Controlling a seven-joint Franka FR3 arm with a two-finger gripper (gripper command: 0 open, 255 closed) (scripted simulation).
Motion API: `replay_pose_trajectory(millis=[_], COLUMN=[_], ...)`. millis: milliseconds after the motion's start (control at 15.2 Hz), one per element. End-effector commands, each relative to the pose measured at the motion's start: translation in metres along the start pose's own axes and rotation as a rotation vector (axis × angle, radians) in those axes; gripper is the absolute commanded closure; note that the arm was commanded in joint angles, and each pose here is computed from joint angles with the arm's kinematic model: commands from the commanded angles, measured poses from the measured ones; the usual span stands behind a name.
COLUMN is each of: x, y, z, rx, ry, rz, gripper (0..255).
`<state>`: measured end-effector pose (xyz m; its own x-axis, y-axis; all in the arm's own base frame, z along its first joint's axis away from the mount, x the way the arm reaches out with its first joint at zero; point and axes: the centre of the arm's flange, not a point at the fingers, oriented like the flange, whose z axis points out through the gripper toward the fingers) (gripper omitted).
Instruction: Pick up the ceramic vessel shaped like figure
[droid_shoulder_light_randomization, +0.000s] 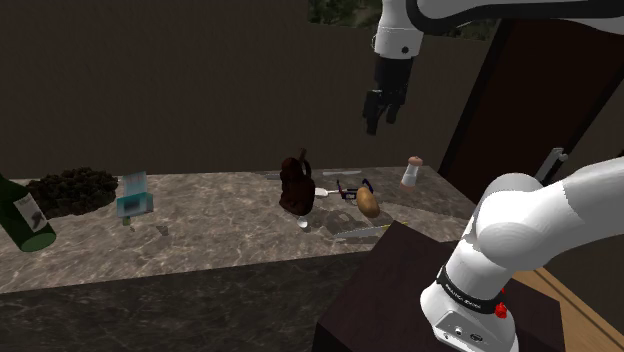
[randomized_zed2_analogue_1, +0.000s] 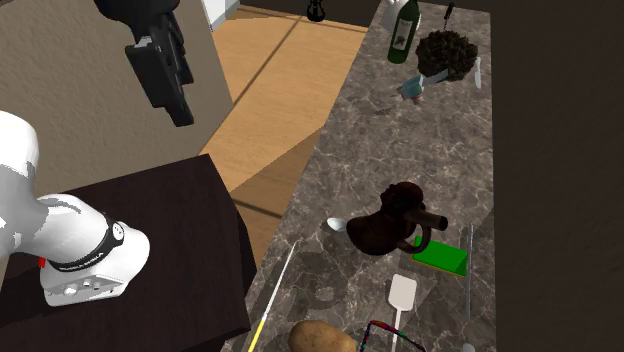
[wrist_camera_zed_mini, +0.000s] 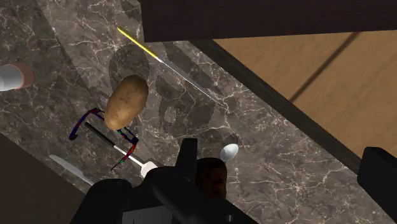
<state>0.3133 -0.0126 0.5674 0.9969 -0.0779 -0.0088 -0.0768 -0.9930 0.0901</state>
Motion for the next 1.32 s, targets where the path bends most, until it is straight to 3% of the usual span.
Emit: replay_pose_trajectory(millis=[0, 594, 1254], x=[0.000, 0.107, 0.223], y=[0.000, -0.011, 0.008], z=[0.000, 0.058, 0.127], rx=[0.000, 0.016, 0.034], ry=[0.000, -0.033, -0.069], rz=[0.000, 0.259, 0.546], gripper=[0, 0, 0])
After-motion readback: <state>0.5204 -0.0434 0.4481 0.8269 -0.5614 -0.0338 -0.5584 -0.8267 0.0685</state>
